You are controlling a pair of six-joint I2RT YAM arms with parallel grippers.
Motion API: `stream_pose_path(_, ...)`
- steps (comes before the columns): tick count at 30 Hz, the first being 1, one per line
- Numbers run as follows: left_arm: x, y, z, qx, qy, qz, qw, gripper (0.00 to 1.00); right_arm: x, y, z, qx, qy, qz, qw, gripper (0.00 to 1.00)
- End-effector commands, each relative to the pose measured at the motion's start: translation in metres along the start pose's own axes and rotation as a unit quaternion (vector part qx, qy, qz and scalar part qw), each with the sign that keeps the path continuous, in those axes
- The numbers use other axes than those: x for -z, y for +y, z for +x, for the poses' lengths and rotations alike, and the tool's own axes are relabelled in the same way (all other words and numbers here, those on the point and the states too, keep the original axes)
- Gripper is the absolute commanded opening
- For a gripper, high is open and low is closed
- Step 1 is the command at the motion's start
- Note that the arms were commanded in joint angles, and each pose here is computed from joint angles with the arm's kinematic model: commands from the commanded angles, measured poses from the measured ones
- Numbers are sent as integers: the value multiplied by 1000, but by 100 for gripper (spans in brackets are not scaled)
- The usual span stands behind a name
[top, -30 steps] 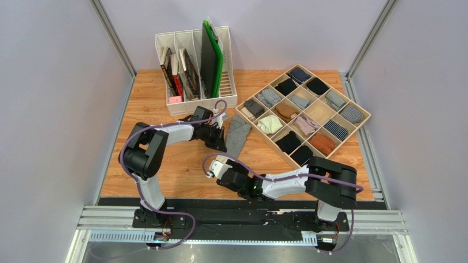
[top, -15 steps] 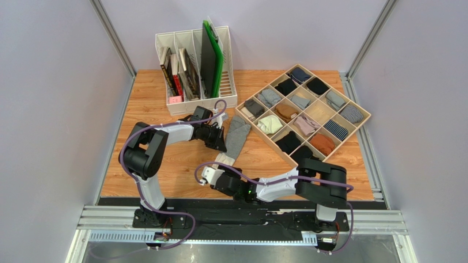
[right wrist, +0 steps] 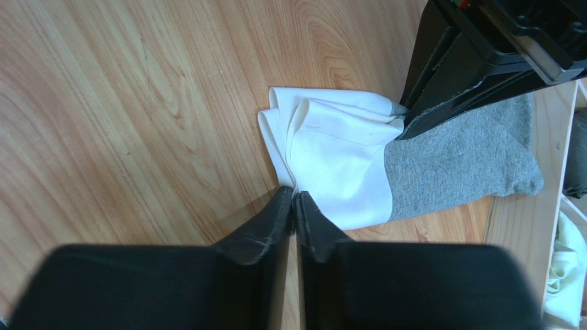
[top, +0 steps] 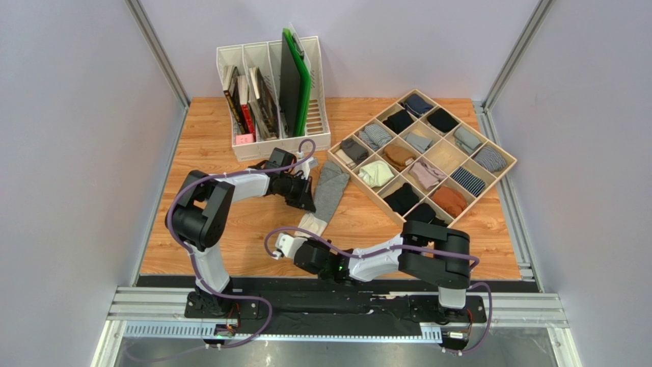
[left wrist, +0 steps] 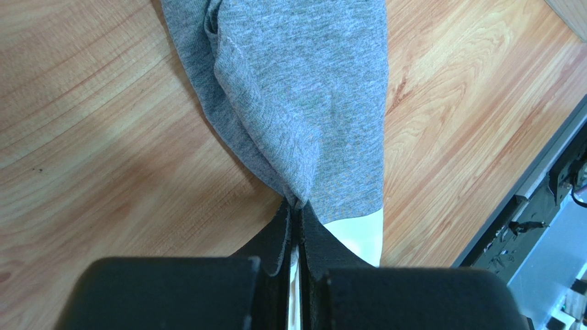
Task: Roll the underwear
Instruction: Roll the underwear to the center of the board.
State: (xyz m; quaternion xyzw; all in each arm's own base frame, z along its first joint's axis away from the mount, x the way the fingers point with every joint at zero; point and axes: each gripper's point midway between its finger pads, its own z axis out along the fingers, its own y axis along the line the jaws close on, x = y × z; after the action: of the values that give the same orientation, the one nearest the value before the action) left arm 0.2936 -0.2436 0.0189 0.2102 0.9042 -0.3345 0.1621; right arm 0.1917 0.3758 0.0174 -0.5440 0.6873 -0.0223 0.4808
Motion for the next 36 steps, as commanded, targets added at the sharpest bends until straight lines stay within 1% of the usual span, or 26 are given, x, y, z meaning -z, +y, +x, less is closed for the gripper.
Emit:
stream_pose_path(1,0,10,6,-5,7,-15,1000,0,-6,3,19,-9,38,-5,999,0)
stream_pose_path(6,-1,11,8,-3,7,-16,1000,0,-1,-11,6,-34,23,9,999,0)
stream_pose_path(12,-1,12,9,-1,8,-17,1000,0,7,-44,-5,-103,14,23,994,0)
stream_pose_path(16,-3,12,10,1,8,-15,1000,0,6,-66,-3,-142,17,34,989,0)
stream_pose_path(21,-5,11,12,4,9,-9,1000,0,-2,-82,-3,-158,17,49,986,0)
stream_pose_path(26,-6,11,11,5,8,-6,1000,0,-1,-85,-15,-173,4,34,984,0)
stream_pose_path(32,-5,10,10,13,3,-10,1000,0,3,-102,-21,-207,10,42,977,0)
stream_pose_path(35,0,12,5,14,-12,-26,1000,17,3,-109,-22,-231,20,36,972,0)
stream_pose_path(36,5,10,-2,8,-27,-25,999,28,3,-114,-19,-231,31,34,972,0)
